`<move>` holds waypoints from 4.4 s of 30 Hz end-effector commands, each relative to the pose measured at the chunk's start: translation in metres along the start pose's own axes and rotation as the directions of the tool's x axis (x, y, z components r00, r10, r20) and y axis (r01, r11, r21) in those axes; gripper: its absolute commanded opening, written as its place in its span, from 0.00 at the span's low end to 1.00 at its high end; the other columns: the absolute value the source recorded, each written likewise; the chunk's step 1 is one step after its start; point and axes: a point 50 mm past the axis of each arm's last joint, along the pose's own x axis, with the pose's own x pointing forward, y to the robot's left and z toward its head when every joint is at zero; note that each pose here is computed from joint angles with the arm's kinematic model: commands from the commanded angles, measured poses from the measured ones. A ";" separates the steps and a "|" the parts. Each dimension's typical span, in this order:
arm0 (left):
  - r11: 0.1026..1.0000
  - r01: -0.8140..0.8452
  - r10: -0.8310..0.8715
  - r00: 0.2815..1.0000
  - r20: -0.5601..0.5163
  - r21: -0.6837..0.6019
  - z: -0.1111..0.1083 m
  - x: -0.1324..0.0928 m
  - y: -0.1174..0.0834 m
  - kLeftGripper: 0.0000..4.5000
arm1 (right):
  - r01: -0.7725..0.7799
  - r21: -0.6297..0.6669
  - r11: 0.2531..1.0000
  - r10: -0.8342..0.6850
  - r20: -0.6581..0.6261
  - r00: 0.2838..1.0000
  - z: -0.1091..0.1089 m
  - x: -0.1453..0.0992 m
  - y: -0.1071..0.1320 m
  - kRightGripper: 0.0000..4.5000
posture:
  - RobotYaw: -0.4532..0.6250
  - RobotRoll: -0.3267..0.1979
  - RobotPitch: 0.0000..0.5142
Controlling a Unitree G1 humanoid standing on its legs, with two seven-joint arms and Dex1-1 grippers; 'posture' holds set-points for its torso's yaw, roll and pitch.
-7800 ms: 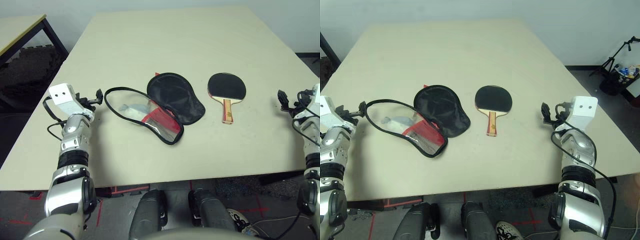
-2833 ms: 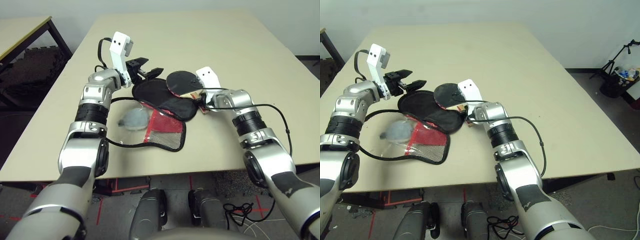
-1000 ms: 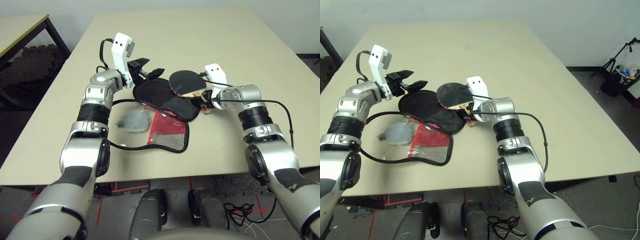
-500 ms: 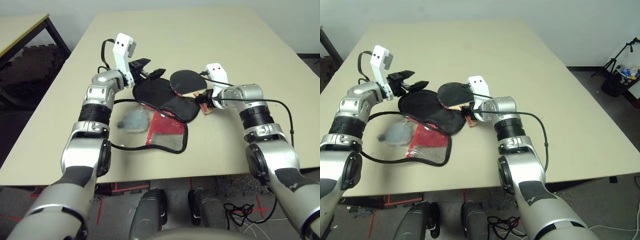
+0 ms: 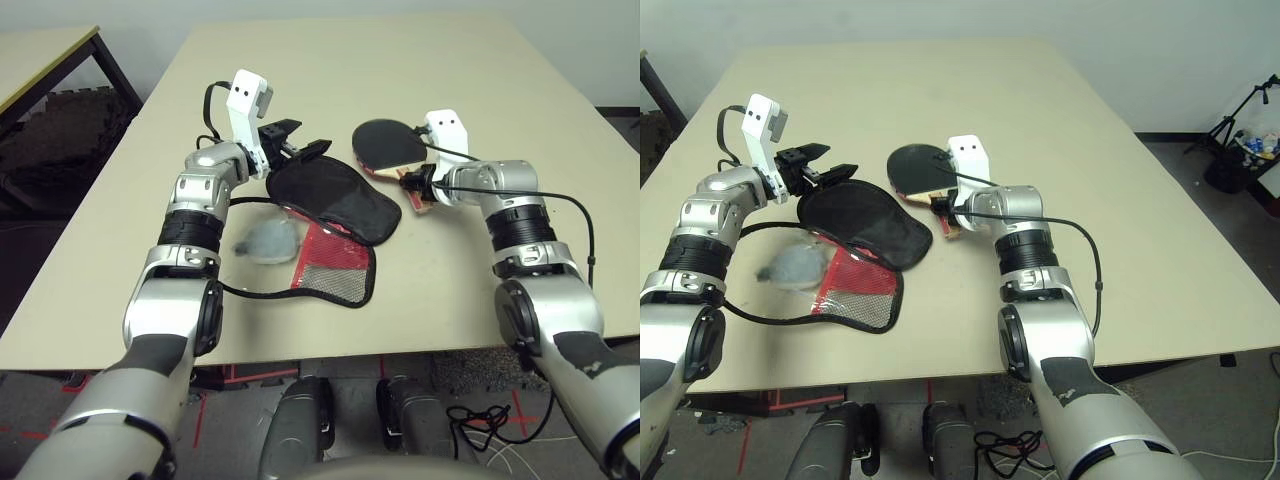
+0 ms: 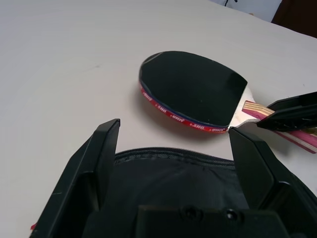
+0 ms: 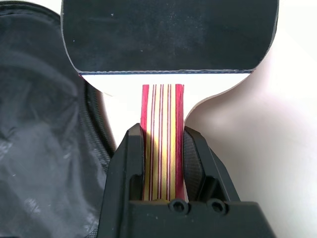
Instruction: Store the ping-pong paddle in its case and zip it.
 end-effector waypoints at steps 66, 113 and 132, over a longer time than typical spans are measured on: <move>0.935 0.262 -0.355 0.668 -0.654 -0.239 0.008 -0.165 -0.008 1.00 | -0.257 -0.245 0.935 0.244 -0.082 0.966 -0.007 -0.033 0.010 0.99 | 0.52 0.62 0.24; 0.940 0.288 -0.341 0.748 -0.569 -0.185 0.014 -0.133 -0.023 1.00 | -0.315 -0.442 0.840 0.255 -0.192 0.948 -0.018 0.012 0.085 0.25 | 0.54 0.62 0.27; 0.960 0.252 -0.277 0.817 -0.505 -0.119 0.021 -0.116 -0.012 1.00 | -0.331 -0.358 0.873 0.280 -0.187 0.942 -0.018 0.009 0.076 0.67 | 0.52 0.62 0.27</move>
